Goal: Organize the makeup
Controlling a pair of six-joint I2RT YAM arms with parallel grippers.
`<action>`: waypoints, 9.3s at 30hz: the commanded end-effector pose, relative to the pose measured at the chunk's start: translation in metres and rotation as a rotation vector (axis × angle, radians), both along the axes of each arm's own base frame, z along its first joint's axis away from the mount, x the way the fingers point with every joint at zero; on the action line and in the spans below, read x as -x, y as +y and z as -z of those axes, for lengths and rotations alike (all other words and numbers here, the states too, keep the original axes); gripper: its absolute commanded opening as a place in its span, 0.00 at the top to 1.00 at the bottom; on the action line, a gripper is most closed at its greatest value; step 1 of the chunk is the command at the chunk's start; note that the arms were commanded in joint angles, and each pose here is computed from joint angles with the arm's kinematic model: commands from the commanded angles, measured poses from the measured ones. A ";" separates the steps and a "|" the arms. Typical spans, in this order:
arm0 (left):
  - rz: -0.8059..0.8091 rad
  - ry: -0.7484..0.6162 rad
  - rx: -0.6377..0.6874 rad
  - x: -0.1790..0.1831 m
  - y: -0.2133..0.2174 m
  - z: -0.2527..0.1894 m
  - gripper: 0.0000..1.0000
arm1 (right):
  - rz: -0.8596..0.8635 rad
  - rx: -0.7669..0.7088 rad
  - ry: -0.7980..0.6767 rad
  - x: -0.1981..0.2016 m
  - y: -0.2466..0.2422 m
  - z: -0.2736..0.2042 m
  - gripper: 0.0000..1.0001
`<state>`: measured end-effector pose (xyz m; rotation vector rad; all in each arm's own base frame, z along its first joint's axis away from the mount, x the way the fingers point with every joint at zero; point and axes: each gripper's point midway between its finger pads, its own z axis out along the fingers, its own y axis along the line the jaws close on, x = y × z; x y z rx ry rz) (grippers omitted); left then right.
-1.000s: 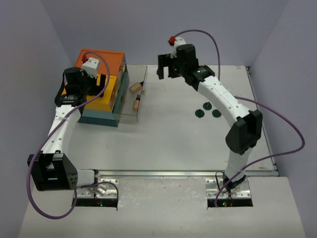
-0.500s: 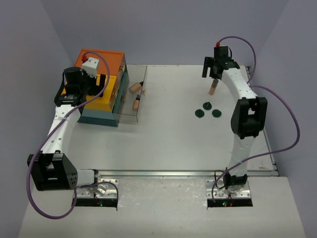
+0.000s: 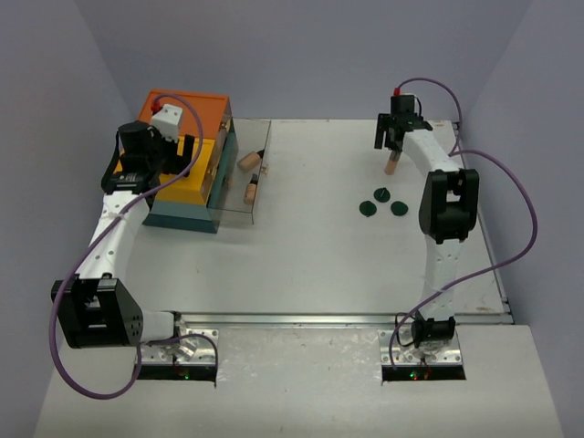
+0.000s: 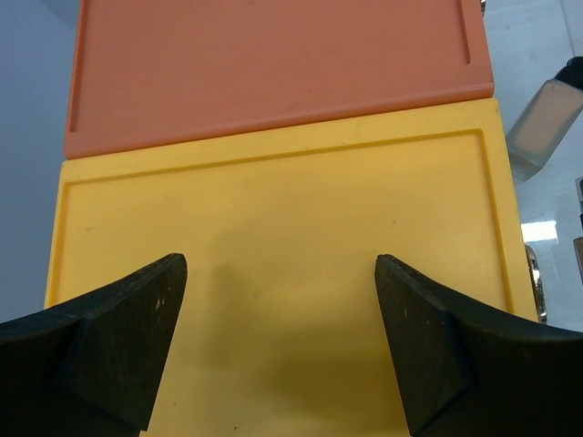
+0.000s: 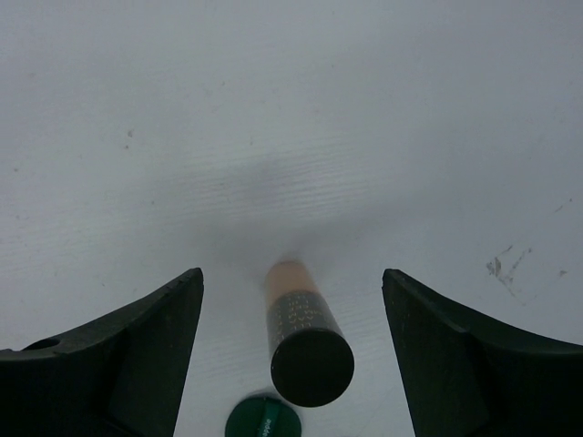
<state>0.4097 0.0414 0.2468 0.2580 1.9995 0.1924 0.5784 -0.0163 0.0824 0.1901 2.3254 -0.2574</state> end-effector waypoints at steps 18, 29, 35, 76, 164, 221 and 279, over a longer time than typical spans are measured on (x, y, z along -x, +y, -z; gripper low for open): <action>-0.001 0.026 0.008 -0.010 0.003 0.013 0.16 | 0.005 0.036 -0.071 -0.003 -0.007 -0.005 0.51; -0.012 0.033 -0.007 -0.011 0.007 0.017 0.16 | -0.019 0.067 -0.139 0.000 -0.009 -0.026 1.00; -0.009 0.021 -0.018 -0.008 0.007 0.009 0.15 | -0.125 0.069 -0.259 0.028 0.032 -0.091 1.00; -0.044 0.022 -0.099 0.026 0.020 0.010 0.08 | -1.010 -0.652 -0.089 0.175 0.516 -0.109 1.00; -0.129 0.119 0.249 0.004 0.125 0.039 0.05 | -0.694 -1.228 0.009 0.103 0.484 -0.061 0.55; -0.042 0.125 0.311 0.033 0.087 0.058 0.08 | -0.345 -1.474 0.102 0.087 0.514 0.049 0.43; -0.064 0.130 0.283 0.032 0.085 0.058 0.08 | -0.457 -1.128 0.048 0.125 0.339 0.001 0.40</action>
